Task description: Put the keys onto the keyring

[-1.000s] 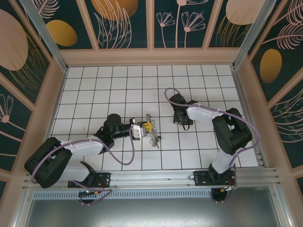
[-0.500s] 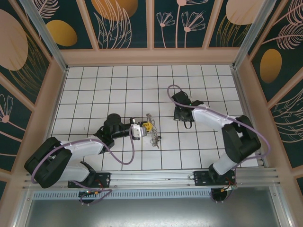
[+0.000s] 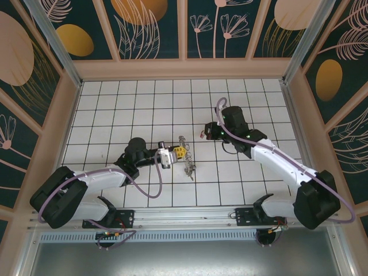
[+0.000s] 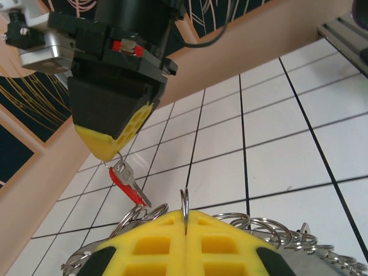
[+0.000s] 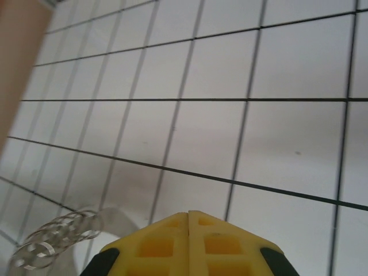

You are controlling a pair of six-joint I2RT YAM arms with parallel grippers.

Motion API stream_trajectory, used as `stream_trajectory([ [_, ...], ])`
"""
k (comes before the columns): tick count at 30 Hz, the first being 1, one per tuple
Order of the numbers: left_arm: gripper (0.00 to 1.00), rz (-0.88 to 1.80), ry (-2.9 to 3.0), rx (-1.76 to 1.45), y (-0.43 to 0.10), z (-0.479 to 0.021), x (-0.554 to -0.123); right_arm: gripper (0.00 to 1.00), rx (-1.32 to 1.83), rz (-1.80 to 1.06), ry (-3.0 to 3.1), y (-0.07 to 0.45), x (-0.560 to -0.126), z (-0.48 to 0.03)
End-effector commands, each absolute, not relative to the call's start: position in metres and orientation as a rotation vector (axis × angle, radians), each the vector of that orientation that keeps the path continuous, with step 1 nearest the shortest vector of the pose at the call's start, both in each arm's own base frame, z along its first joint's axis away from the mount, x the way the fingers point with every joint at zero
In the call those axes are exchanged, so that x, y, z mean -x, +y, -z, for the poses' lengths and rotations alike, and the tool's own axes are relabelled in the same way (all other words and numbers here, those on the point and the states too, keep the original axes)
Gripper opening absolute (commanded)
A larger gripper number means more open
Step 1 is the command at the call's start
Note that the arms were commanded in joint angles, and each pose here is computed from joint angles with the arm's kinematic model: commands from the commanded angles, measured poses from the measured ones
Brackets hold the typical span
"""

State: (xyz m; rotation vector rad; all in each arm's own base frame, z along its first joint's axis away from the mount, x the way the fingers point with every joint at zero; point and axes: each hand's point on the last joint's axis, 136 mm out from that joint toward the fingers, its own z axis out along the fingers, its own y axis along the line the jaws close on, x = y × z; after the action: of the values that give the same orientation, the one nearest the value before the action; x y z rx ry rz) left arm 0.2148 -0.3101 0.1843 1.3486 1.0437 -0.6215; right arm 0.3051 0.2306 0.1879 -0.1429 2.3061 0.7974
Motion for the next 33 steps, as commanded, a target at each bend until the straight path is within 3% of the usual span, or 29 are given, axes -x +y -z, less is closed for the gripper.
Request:
stream_trajectory([
  [1,0.0,0.683,0.941,-1.271,-0.315,-0.22,-0.21,0.0,0.211,-0.953,2.194,0.248,-0.289,-0.215],
  [19,0.0,0.697,0.98,-1.268,-0.319,-0.21,-0.216,0.0,0.539,-1.184,1.958,0.27,-0.229,-0.239],
  [33,0.0,0.685,0.973,-1.27,-0.319,-0.211,-0.216,0.0,0.646,-1.215,1.94,0.286,-0.218,-0.233],
])
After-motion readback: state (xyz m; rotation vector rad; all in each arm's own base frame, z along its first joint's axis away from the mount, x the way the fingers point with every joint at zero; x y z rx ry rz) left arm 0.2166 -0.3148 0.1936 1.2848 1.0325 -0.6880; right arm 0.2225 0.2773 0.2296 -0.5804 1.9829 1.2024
